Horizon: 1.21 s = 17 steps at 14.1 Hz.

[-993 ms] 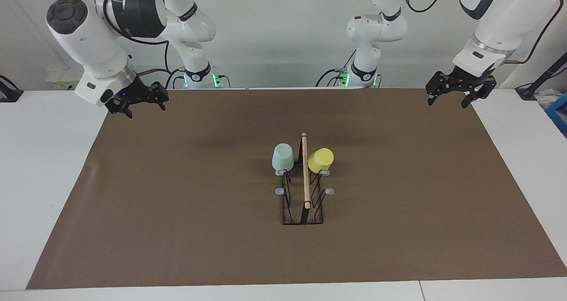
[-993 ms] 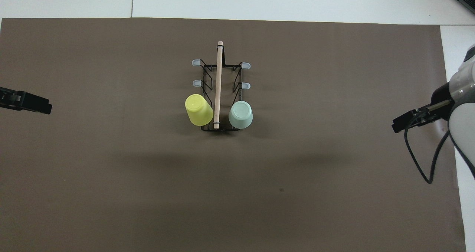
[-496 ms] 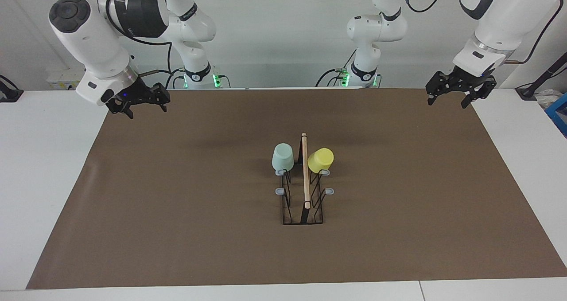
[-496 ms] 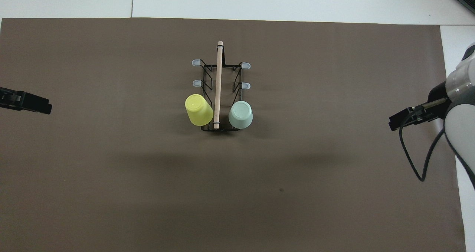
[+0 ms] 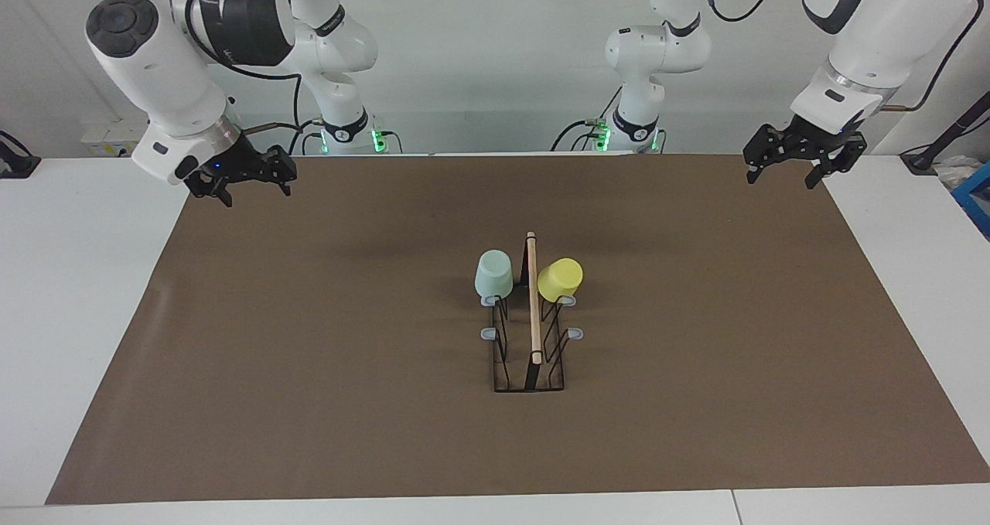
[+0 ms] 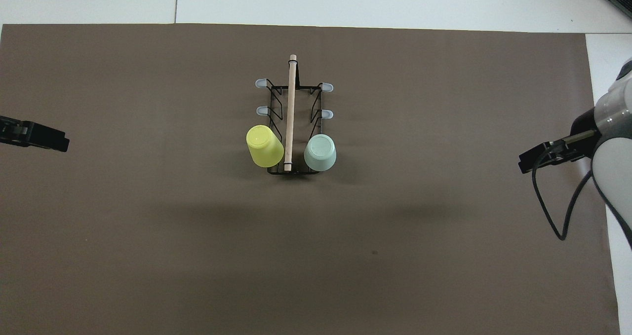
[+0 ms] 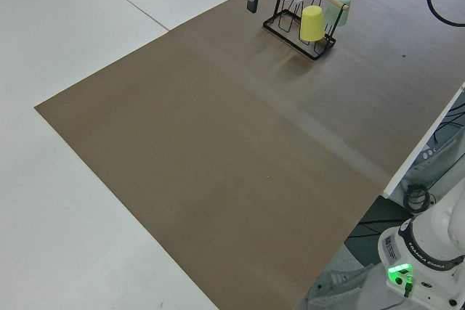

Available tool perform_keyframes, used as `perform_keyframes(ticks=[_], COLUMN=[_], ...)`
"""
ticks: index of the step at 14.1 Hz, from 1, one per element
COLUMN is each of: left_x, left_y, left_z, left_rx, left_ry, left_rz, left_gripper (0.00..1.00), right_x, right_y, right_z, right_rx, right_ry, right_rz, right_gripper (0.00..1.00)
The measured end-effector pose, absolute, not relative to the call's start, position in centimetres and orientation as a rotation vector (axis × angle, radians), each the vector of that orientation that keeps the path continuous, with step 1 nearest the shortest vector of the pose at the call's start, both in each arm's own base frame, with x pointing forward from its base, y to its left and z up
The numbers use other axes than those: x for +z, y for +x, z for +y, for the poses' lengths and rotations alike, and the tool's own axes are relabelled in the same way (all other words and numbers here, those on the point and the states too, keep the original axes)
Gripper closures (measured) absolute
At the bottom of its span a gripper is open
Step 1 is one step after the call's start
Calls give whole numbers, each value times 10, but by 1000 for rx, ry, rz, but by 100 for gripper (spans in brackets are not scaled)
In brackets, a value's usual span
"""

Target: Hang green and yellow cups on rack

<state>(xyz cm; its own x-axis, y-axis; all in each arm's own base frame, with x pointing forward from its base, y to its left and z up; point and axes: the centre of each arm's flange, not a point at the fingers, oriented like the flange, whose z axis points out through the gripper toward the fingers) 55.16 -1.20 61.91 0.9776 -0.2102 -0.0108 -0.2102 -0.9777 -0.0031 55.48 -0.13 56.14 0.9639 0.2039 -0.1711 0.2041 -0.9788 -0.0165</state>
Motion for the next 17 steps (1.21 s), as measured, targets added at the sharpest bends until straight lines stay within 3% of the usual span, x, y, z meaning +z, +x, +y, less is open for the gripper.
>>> perform_keyframes(ticks=[9,12,17], left_x=[619,619,619], left_y=[552,552,552], left_z=[-12,-12,-12], left_rx=[16,16,16], left_ry=[-3120,-3120,-3120], left_rz=[332,332,332], left_gripper=[0,0,0], right_x=[567,573,572], right_y=[562,570,570], right_z=[-3,0,0], right_rx=[-177,-64,-63], right_ry=[3112,3108,3108], right_rz=[320,327,328], right_gripper=[0,0,0])
